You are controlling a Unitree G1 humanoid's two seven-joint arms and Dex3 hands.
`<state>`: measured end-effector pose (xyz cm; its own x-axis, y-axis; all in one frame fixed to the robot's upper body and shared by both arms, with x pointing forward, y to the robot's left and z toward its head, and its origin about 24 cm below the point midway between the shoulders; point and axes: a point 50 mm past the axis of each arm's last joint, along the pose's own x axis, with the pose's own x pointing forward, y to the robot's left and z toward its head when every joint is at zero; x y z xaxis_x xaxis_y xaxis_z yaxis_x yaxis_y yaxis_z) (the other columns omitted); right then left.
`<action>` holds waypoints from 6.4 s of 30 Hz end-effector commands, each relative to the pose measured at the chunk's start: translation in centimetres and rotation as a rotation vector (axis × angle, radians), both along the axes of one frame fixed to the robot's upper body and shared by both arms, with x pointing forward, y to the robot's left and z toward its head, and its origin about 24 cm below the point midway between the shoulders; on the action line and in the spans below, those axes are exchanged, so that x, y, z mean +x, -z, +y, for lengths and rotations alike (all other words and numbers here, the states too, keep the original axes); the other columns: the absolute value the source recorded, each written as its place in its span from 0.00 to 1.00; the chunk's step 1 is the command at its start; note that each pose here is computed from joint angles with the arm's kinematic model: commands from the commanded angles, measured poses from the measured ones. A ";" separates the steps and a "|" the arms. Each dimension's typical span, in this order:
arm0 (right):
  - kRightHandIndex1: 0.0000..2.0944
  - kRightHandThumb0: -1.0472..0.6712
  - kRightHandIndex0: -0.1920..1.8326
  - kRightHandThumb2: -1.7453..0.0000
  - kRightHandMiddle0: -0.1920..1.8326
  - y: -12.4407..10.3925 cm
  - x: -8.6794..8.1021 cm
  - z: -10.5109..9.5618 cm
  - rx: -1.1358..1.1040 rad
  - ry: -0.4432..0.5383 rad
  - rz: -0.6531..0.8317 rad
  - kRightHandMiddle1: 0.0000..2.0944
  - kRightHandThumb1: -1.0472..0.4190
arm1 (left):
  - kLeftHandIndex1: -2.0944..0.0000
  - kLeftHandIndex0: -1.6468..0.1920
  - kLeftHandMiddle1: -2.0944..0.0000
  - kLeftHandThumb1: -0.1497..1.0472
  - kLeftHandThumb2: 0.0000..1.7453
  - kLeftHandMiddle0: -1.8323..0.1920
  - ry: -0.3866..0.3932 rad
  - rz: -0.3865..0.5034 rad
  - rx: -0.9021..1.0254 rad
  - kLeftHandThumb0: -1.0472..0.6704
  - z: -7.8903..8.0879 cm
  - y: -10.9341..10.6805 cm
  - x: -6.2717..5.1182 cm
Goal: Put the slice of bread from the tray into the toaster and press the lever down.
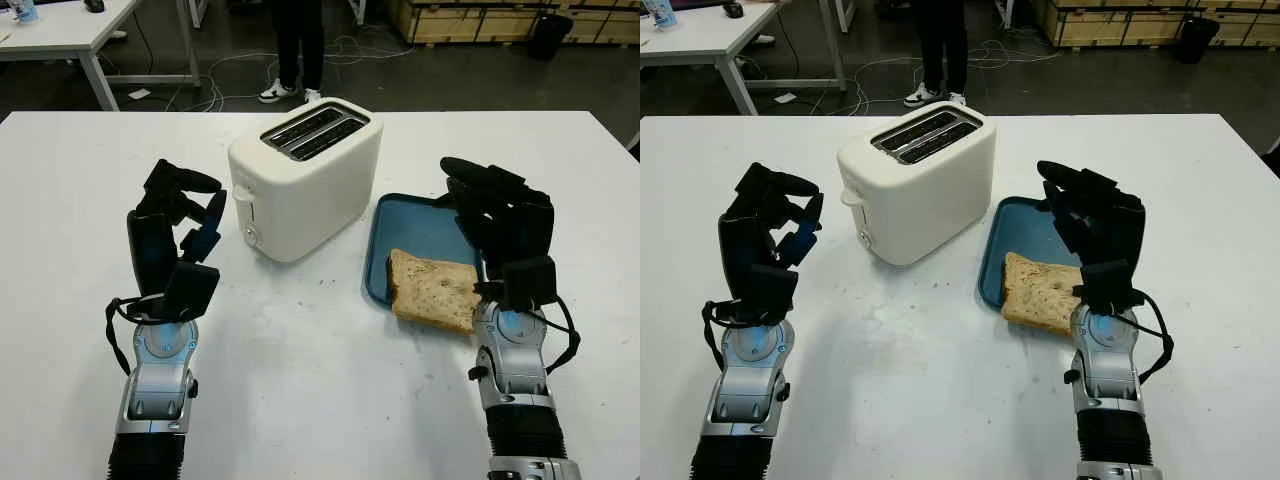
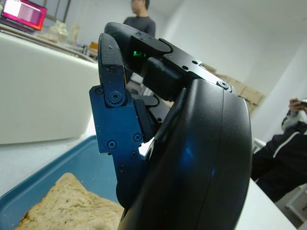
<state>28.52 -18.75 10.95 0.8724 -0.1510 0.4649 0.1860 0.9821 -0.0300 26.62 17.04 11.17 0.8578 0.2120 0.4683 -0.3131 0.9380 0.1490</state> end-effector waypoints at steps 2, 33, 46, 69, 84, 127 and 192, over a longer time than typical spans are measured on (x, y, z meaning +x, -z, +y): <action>0.74 0.36 0.48 0.92 0.51 -0.6 0.2 0.0 -0.015 0.004 -0.016 0.40 0.09 | 0.26 0.62 0.17 0.89 0.19 0.58 0.017 -0.013 -0.008 0.36 -0.2 -0.3 0.1; 0.00 0.14 0.22 1.00 0.23 1.4 -8.4 -3.0 -1.222 -0.097 0.221 0.00 0.12 | 0.25 0.62 0.17 0.89 0.19 0.57 0.011 -0.012 -0.002 0.37 0.0 -0.2 0.1; 0.00 0.08 0.10 1.00 0.12 5.0 -7.3 -2.6 -1.473 -0.068 0.350 0.00 0.11 | 0.25 0.61 0.17 0.89 0.19 0.57 0.012 -0.011 -0.004 0.37 -0.1 -0.2 0.1; 0.07 0.29 0.33 0.98 0.33 8.1 -6.5 -2.7 -1.578 -0.022 0.112 0.04 0.09 | 0.25 0.61 0.17 0.89 0.19 0.57 0.006 -0.022 0.007 0.37 0.0 -0.3 0.0; 0.66 0.31 0.41 0.95 0.60 6.8 -6.7 -1.6 -1.713 0.026 0.117 0.05 0.09 | 0.26 0.61 0.17 0.89 0.18 0.57 0.009 -0.033 0.007 0.36 0.0 -0.5 -0.1; 0.83 0.34 0.48 0.75 0.40 -6.9 1.6 -4.4 -1.237 0.092 -0.189 0.70 0.09 | 0.26 0.61 0.17 0.89 0.18 0.56 0.014 -0.029 0.006 0.37 -0.4 -0.5 0.1; 0.83 0.31 0.63 0.74 0.50 -14.4 13.1 10.4 -1.569 -0.031 -0.207 0.83 0.09 | 0.26 0.61 0.17 0.89 0.16 0.56 -0.008 -0.019 -0.002 0.36 -0.4 -0.2 -0.3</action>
